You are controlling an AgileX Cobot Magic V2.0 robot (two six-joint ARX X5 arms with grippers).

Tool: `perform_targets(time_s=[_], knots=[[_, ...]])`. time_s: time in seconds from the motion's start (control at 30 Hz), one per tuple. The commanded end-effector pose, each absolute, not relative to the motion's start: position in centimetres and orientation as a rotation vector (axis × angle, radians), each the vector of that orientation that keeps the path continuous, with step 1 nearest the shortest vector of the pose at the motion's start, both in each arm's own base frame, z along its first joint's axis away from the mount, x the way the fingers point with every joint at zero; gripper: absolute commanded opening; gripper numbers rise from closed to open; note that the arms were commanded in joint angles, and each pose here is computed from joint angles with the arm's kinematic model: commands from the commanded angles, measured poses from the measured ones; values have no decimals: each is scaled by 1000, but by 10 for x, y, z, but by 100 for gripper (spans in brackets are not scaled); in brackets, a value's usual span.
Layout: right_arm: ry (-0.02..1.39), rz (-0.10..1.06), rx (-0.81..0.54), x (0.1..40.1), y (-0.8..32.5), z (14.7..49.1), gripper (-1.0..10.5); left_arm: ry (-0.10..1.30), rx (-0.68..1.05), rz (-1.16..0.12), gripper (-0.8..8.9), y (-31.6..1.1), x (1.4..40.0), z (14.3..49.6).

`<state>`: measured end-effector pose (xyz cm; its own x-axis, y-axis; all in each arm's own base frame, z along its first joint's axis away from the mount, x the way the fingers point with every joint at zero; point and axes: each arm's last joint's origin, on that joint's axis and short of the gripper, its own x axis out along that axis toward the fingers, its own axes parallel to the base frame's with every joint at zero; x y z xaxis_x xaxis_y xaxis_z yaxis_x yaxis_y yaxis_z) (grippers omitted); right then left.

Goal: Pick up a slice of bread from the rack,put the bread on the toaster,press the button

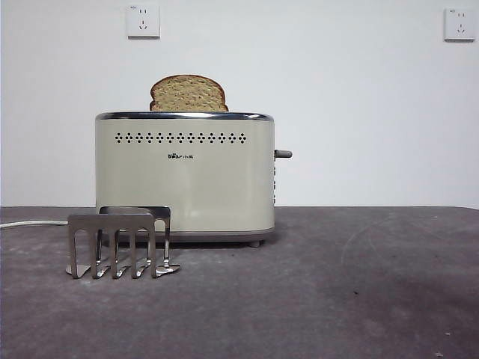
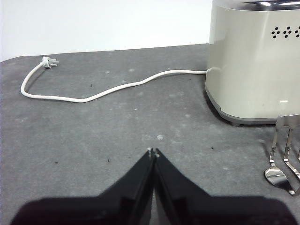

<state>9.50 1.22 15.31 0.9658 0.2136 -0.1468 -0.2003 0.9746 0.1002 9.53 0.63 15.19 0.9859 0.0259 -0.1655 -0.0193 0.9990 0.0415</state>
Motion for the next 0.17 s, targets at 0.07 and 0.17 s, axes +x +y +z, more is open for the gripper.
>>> perform_targets(time_s=[0.07,0.17], knots=[[176,203,94,95,12,149,1,176,33,27,-3,7,96,147],[176,203,94,95,12,149,1,176,33,27,-3,7,96,147]])
